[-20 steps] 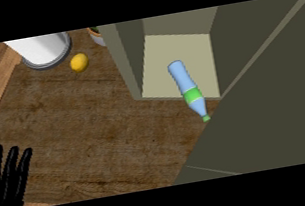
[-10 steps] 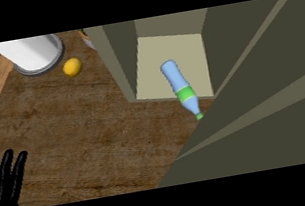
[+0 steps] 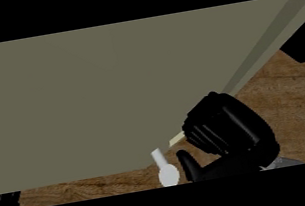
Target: Pick up the bottled water, place it into the cabinet and close the cabinet
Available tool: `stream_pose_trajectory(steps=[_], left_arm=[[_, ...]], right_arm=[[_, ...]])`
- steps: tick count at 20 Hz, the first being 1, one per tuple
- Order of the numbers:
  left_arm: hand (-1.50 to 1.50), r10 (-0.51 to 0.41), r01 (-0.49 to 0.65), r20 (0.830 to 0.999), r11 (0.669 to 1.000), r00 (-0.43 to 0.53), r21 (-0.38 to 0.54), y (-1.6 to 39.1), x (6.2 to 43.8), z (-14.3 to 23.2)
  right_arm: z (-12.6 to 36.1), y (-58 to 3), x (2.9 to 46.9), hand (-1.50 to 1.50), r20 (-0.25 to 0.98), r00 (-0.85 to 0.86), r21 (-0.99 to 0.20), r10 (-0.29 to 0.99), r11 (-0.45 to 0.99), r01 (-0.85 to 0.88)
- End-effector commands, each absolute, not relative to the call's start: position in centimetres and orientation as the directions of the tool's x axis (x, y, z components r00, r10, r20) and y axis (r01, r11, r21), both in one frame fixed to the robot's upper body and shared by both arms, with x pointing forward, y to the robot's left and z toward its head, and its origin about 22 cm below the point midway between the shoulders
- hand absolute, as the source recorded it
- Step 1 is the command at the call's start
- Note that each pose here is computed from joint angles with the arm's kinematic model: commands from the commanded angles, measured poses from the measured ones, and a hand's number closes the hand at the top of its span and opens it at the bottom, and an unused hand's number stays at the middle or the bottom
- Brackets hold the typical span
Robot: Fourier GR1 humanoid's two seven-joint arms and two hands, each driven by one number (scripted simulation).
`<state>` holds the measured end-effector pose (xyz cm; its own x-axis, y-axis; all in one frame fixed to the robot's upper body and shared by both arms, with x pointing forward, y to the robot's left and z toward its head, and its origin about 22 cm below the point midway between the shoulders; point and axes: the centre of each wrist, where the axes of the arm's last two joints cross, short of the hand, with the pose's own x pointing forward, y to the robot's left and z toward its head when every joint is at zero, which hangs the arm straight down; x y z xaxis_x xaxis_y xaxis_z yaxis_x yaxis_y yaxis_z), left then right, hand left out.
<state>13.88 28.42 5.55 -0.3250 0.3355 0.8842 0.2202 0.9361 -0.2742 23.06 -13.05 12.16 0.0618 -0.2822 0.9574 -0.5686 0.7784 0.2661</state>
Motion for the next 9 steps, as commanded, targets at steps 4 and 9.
stream_pose_trajectory(steps=[4,9], left_arm=[[-1.50,0.327,0.225,0.896,0.937,-0.300,-0.266,28.8,13.4,5.2],[-1.50,0.326,0.186,0.893,0.942,-0.311,-0.280,29.3,14.5,4.6]], right_arm=[[14.8,-9.6,31.6,1.50,0.951,0.080,0.303,-0.298,0.849,-0.433],[16.5,-6.6,36.2,1.50,0.947,0.112,0.320,-0.302,0.838,-0.442]])
